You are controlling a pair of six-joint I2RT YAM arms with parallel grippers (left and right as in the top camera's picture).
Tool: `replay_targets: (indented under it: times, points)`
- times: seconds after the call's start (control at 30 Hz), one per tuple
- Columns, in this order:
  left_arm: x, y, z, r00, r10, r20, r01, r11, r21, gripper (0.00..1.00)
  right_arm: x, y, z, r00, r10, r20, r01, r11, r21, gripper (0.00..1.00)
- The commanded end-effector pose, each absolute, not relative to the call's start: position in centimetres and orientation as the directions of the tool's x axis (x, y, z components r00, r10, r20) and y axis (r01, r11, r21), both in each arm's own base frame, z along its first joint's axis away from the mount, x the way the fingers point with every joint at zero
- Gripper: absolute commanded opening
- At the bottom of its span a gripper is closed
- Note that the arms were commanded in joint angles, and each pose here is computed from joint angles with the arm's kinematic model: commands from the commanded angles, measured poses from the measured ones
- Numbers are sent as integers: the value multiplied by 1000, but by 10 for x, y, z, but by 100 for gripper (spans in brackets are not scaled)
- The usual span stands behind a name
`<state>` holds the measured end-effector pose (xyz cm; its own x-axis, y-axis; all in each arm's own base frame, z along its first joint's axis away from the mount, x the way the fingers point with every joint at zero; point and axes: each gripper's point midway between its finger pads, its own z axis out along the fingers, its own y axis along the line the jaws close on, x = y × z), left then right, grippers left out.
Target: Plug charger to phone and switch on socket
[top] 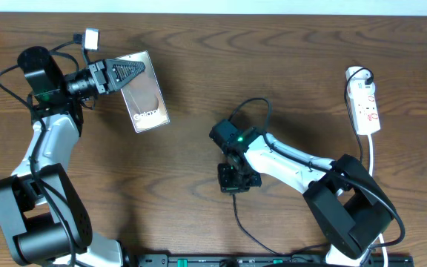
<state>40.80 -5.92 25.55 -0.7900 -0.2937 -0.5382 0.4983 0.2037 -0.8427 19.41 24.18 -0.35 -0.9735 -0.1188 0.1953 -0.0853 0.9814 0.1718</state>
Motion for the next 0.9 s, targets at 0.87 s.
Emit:
replay_targets:
  times: [0.87]
  points:
    - [401, -62, 262, -783, -269, -561, 527, 192, -828, 7, 159, 217, -31, -947, -58, 315, -40, 997, 63, 1]
